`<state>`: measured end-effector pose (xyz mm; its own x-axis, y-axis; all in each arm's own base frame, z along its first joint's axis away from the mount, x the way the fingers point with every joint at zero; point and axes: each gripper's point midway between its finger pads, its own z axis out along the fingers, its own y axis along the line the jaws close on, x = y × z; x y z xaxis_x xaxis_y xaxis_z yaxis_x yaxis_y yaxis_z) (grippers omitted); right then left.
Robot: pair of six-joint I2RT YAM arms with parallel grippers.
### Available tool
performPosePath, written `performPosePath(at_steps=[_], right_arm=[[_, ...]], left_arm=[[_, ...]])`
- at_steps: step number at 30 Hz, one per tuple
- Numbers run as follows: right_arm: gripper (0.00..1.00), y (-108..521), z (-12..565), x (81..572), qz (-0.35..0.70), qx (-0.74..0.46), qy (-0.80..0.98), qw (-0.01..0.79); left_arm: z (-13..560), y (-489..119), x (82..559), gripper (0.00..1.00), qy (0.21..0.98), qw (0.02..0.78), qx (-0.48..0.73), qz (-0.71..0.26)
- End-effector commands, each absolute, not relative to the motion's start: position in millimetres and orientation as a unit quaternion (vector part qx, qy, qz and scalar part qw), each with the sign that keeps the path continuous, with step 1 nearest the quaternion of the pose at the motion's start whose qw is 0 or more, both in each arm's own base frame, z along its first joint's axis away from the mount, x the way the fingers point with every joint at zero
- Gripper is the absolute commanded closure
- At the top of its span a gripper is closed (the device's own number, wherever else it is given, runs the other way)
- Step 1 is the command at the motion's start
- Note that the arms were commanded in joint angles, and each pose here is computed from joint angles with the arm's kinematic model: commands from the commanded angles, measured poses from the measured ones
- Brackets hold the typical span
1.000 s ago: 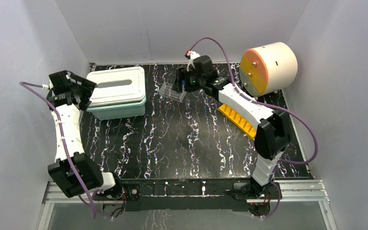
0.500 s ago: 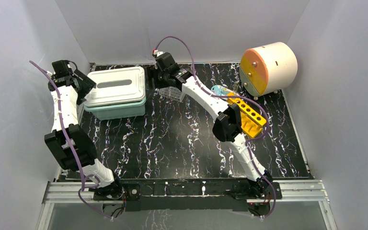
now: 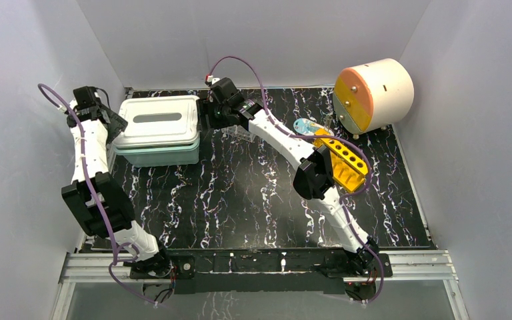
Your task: Organize the chemistry lab equipment
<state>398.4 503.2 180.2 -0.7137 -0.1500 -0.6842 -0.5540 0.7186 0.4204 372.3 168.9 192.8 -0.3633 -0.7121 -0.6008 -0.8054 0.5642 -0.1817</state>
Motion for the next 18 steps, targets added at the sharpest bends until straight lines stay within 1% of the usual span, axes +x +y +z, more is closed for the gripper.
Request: performPosePath(at_steps=[1,6,9,13,18], right_arm=[[0.24,513,241,396,0.353,-0.198,0.833,0.377],[0.23,524,239,390,0.369,-0.213,0.823,0.376],[0.23,527,238,388,0.372,-0.217,0.822,0.374],[0.23,529,238,387,0.371,-0.218,0.821,0.375],[0.23,534,221,386,0.367,-0.226,0.825,0.365]], left_arm=[[194,180,351,0.28,0.814,0.318,-0.474,0.112],[187,186,344,0.29,0.808,0.311,-0.484,0.127],[188,185,347,0.27,0.808,0.313,-0.484,0.121],[195,183,352,0.27,0.806,0.319,-0.486,0.108],[197,187,357,0.27,0.806,0.321,-0.485,0.111]])
